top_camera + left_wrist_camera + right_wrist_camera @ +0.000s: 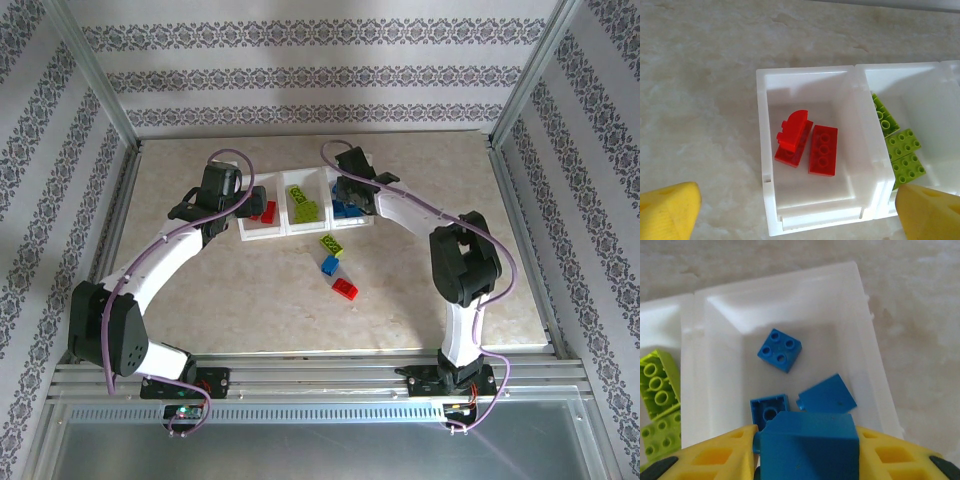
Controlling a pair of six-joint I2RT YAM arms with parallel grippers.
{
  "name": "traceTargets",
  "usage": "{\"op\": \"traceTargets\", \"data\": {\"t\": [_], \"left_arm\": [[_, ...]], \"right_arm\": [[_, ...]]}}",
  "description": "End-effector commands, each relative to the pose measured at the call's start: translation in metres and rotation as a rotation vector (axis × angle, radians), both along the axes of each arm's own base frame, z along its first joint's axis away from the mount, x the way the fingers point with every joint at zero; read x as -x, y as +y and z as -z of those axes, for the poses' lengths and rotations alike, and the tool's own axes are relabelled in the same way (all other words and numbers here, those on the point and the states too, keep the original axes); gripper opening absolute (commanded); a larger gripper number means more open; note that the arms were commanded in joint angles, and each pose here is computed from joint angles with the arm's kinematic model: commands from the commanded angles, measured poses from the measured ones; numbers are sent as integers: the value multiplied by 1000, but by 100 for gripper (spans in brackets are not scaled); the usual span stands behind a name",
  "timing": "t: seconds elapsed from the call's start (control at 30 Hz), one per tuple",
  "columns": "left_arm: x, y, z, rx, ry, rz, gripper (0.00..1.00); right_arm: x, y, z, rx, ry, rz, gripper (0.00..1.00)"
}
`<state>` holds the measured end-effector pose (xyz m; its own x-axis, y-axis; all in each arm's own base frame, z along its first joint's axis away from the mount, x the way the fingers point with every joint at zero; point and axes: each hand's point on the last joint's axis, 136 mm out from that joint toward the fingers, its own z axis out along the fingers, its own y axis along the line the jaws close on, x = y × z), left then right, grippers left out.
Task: Sort the legos into containers by color
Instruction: Place the lego in the container.
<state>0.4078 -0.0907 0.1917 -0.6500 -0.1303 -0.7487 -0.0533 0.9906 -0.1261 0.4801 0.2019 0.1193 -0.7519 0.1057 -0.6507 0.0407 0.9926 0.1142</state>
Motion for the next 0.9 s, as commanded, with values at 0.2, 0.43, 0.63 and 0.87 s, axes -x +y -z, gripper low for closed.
{"op": "traceTargets", "data": {"t": [0.2, 0.43, 0.63, 0.87], "left_arm": [[11, 3, -7, 7, -26, 38, 100], [20, 0, -6, 18, -34, 65, 100], [30, -12, -2, 70, -42, 118, 100], [49, -35, 14, 87, -18, 180, 100]], "right_arm": [[-34, -9, -6, 105, -53, 8, 55], [-36, -10, -8, 98, -51, 13, 59], [-24, -12, -23, 84, -67, 12, 65], [-2, -15, -41, 53, -88, 15, 76]]}}
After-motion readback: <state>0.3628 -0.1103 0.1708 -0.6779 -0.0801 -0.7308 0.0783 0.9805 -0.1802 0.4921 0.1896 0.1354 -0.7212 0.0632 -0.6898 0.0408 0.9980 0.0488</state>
